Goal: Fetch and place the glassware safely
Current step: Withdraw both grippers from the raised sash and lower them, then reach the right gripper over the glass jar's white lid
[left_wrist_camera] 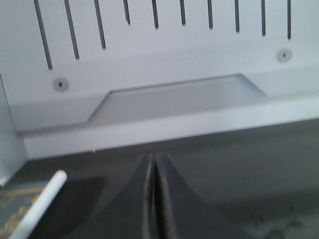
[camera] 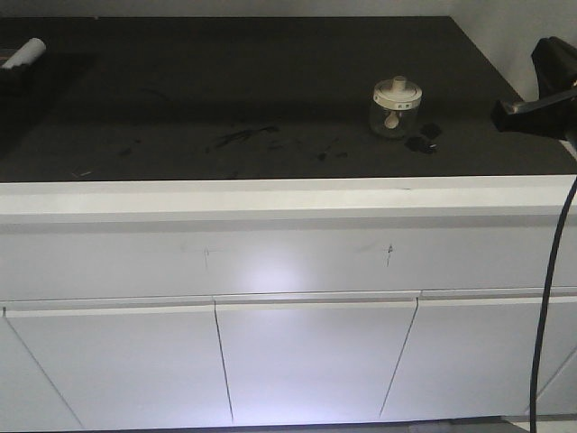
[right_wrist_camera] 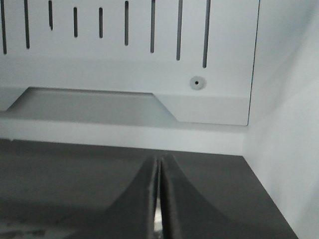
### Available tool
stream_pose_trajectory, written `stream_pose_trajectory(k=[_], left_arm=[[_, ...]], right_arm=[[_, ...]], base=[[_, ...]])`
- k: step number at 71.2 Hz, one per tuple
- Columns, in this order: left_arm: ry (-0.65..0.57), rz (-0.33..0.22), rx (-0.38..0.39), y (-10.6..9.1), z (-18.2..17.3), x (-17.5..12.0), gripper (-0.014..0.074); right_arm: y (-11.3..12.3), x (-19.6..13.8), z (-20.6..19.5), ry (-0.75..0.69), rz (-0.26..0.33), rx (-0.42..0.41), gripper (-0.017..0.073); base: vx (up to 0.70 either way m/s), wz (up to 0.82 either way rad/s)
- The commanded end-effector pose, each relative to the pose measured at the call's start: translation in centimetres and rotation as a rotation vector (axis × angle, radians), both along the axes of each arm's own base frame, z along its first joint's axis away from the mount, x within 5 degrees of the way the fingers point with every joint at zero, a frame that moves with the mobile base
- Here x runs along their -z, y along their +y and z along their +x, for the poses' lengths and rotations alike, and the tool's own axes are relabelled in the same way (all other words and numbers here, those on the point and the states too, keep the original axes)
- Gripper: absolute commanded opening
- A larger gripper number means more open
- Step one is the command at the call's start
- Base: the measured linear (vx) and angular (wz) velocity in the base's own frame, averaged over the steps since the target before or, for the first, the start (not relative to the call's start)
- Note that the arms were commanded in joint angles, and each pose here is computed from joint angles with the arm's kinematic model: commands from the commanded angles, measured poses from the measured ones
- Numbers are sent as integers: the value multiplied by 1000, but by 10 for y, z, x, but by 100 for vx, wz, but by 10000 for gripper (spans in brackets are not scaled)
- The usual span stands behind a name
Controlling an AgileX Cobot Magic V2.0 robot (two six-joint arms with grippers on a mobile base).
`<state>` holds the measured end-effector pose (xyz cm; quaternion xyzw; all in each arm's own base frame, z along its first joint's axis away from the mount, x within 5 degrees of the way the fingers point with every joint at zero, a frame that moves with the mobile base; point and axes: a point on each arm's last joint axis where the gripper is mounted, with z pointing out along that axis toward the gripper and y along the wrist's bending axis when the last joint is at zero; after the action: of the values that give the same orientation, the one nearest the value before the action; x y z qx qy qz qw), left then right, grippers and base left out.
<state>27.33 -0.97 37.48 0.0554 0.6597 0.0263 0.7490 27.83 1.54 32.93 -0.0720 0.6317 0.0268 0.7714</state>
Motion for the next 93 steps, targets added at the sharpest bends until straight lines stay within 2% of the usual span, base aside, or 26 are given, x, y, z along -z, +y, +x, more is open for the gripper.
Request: stream_pose_trajectory(k=[1,6,18,29,40,61,78,85,93], left_arm=[[-104,-16,10,-1,-24,-10,-7],[-81,-15,10,-1,-38,2,-7],[-49,-14,10,0,-65,25,-7],[-21,-13,10,1,-82,43,-7],[10,-9,9,1,-88,58,-7],[20,-8,9,1,-88,59,-7],[21,-8,9,1,-88,59,-7],[21,-8,9,1,-88,59,-7],[21,-8,9,1,-88,59,-7]], right_arm=[[3,-18,-14,-123,-36,-36,-3],[5,-14,-19,-114,-60,-54,-3],[6,-4,-24,-73,-12,-86,-3],[9,15,-29,-17,-47,-110,-3],[10,31,-34,28,-51,-116,-3],[11,27,-35,-21,-47,-131,-3],[10,28,-34,-6,-40,-122,8],[10,34,-30,20,-38,-117,39],[10,43,-22,57,-41,-118,113]], base=[[0,0],[0,0],[0,0],[0,0],[0,0],[0,0],[0,0],[0,0],[0,0]])
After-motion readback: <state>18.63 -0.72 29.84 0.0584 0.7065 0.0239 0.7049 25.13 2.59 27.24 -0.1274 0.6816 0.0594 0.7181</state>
